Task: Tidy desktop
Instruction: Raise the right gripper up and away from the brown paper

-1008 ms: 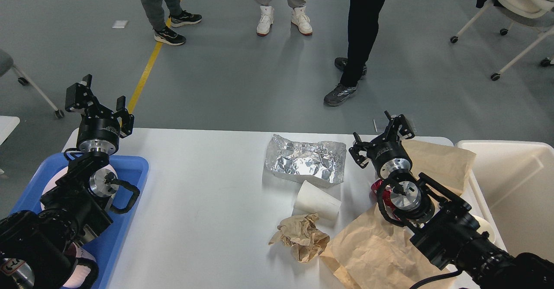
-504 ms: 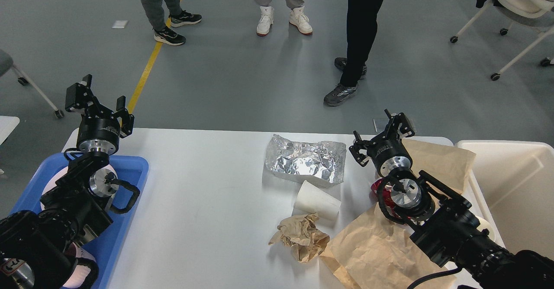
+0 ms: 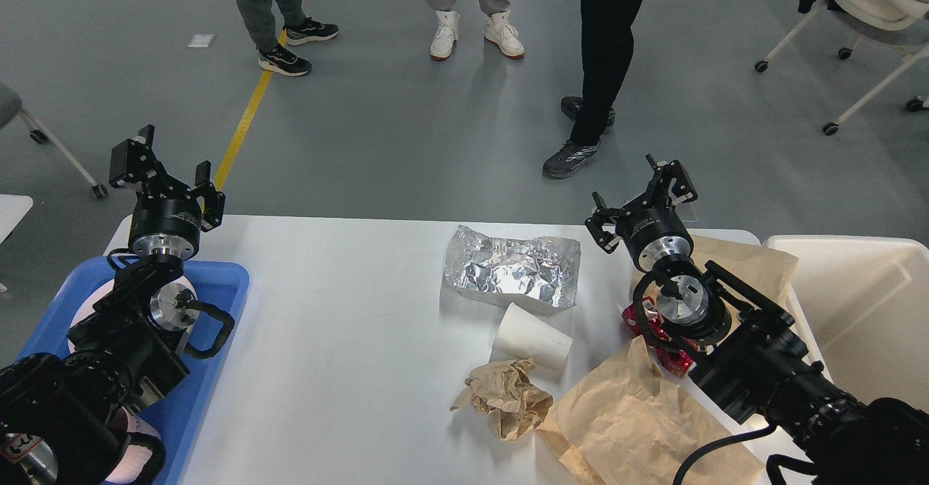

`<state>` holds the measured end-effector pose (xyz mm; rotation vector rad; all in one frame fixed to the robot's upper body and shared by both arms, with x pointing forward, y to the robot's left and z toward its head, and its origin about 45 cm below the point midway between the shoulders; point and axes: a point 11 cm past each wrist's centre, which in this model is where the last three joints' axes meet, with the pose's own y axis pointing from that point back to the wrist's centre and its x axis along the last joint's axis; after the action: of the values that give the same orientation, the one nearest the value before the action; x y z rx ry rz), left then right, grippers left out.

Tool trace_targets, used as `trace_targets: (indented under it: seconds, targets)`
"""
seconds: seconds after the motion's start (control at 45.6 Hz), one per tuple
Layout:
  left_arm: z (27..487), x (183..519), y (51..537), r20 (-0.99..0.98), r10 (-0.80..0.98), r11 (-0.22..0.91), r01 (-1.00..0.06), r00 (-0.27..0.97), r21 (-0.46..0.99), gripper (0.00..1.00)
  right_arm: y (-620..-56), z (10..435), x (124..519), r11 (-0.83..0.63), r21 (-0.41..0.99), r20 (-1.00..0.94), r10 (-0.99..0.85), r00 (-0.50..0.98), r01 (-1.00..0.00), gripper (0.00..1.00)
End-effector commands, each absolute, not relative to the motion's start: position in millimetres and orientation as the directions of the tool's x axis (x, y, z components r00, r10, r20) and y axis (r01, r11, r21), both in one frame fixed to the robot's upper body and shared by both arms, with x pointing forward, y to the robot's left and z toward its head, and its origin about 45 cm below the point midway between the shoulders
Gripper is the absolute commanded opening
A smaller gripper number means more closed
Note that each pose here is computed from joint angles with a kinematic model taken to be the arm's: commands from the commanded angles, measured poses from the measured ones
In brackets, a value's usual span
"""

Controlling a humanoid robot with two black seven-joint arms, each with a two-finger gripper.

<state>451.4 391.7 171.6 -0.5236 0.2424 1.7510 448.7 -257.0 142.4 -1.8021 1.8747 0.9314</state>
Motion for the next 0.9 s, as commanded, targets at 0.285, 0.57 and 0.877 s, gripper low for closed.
trace_targets:
  seconds: [0.285, 0.57, 0.877]
  targets:
    - [177, 449, 393, -0.469, 0.867, -0.272, -0.947, -0.166, -0.168, 0.96, -262, 146, 451, -0.032, 0.194, -0.67, -0.734, -0.109, -0.981, 1.0]
    - [177, 447, 395, -0.468, 0.867, -0.286, -0.939, -0.17, -0.189, 0.96, -272, 151, 454, -0.018, 0.184, -0.66, -0.743, -0.11, -0.983, 1.0]
    - [177, 447, 395, -0.468, 0.867, -0.286, -0.939, -0.17, -0.189, 0.96, -309, 166, 458, 0.035, 0.16, -0.624, -0.771, -0.129, -0.986, 1.0]
